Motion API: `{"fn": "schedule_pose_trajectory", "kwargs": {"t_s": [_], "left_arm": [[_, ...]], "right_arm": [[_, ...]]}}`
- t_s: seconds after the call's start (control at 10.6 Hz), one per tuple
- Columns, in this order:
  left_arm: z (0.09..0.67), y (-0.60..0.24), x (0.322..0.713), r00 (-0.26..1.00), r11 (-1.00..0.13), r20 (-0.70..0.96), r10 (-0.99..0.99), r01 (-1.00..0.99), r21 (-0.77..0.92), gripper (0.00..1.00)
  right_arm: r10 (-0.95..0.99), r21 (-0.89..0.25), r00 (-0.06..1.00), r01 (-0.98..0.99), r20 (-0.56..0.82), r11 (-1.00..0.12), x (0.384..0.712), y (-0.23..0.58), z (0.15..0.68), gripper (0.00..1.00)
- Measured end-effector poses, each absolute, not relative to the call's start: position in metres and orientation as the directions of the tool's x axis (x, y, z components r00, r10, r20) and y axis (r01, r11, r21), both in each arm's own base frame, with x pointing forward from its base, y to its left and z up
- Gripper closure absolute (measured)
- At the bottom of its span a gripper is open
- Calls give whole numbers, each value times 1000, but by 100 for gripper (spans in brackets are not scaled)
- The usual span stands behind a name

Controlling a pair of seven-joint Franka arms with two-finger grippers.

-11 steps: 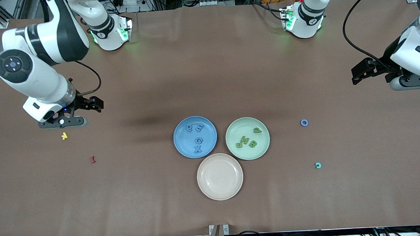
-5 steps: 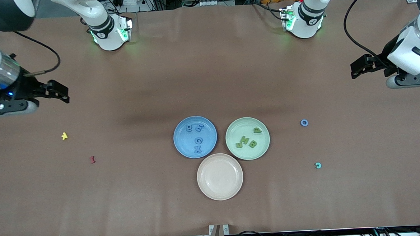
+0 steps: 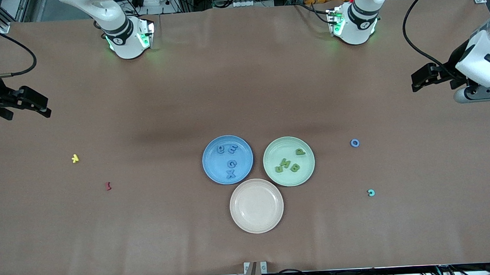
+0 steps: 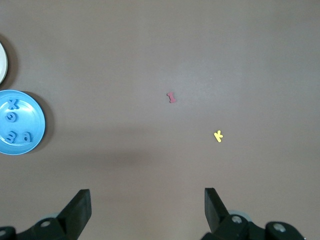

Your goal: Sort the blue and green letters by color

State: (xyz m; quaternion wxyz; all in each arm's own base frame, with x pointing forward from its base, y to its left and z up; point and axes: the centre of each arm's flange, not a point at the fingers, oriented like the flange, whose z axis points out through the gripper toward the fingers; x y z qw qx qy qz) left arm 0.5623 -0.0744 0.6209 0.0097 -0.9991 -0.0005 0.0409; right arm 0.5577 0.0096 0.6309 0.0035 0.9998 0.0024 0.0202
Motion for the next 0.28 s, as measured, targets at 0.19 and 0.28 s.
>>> {"fn": "schedule_pose_trajectory", "kwargs": {"t_s": [0.19, 0.28], "left_arm": [[621, -74, 562, 997, -1000, -82, 3, 1, -20, 0], [621, -74, 562, 997, -1000, -81, 3, 2, -19, 0]], "right_arm": [[8, 7, 999, 8, 41, -1000, 558, 10, 631, 0], [9, 7, 999, 8, 43, -1000, 558, 10, 632, 0]]}}
